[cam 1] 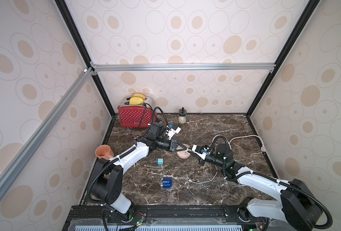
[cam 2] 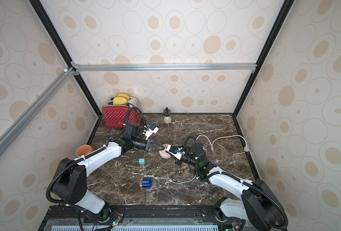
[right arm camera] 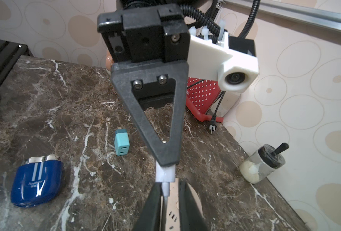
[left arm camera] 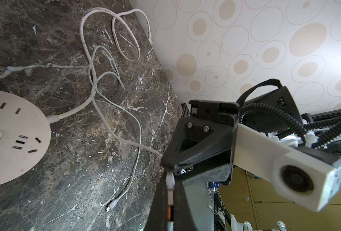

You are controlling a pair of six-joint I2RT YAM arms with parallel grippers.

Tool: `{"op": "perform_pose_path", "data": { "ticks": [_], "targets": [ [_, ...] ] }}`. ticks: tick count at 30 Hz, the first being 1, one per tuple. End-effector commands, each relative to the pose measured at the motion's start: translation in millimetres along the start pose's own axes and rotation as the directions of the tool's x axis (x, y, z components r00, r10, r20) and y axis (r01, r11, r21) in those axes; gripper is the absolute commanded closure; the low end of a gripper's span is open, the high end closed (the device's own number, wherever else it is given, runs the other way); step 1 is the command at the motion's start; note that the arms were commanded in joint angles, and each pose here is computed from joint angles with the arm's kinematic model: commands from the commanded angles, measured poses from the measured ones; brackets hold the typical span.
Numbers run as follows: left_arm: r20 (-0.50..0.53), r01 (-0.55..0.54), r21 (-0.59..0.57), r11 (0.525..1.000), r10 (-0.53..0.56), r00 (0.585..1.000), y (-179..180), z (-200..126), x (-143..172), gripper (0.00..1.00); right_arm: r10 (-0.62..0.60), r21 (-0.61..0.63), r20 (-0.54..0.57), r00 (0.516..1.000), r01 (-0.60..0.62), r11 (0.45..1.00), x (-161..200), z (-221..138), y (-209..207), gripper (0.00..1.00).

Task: Charge the electric shaver
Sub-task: Pick up the charging cable from the center of the board.

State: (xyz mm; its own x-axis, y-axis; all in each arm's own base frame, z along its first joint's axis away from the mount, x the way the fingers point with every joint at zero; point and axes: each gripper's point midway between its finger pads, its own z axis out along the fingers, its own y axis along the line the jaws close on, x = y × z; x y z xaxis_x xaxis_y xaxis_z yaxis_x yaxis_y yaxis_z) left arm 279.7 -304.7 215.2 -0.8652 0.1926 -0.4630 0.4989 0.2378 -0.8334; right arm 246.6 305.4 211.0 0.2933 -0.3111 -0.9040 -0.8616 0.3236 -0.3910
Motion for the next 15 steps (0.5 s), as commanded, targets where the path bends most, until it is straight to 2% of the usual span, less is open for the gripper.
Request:
{"op": "perform_pose_path", "data": {
  "ticks": [1, 5, 11, 15],
  "targets": [
    [0.001, -0.058, 0.037, 0.998, 0.058, 0.998, -19.7, -3.2, -8.1, 1.00, -0.020, 0.030, 0.019, 1.000, 0.019, 0.999, -11.0, 2.2, -10.9, 0.82],
    [0.000, -0.056, 0.038, 0.998, 0.056, 0.998, -19.6, -3.1, -8.1, 1.00, -0.014, 0.041, 0.021, 1.000, 0.013, 0.999, -11.0, 0.8, -11.9, 0.89],
    [0.003, -0.056, 0.036, 0.998, 0.056, 0.998, -18.9, -3.3, -7.0, 1.00, -0.002, 0.036, 0.016, 1.000, 0.001, 0.999, -10.1, 1.1, -11.4, 0.85],
    [-0.001, -0.052, 0.041, 0.998, 0.052, 0.999, -17.5, -1.7, -6.8, 1.00, 0.005, 0.054, 0.014, 1.000, -0.006, 0.999, -10.1, 0.7, -14.4, 0.89]
  ]
}}
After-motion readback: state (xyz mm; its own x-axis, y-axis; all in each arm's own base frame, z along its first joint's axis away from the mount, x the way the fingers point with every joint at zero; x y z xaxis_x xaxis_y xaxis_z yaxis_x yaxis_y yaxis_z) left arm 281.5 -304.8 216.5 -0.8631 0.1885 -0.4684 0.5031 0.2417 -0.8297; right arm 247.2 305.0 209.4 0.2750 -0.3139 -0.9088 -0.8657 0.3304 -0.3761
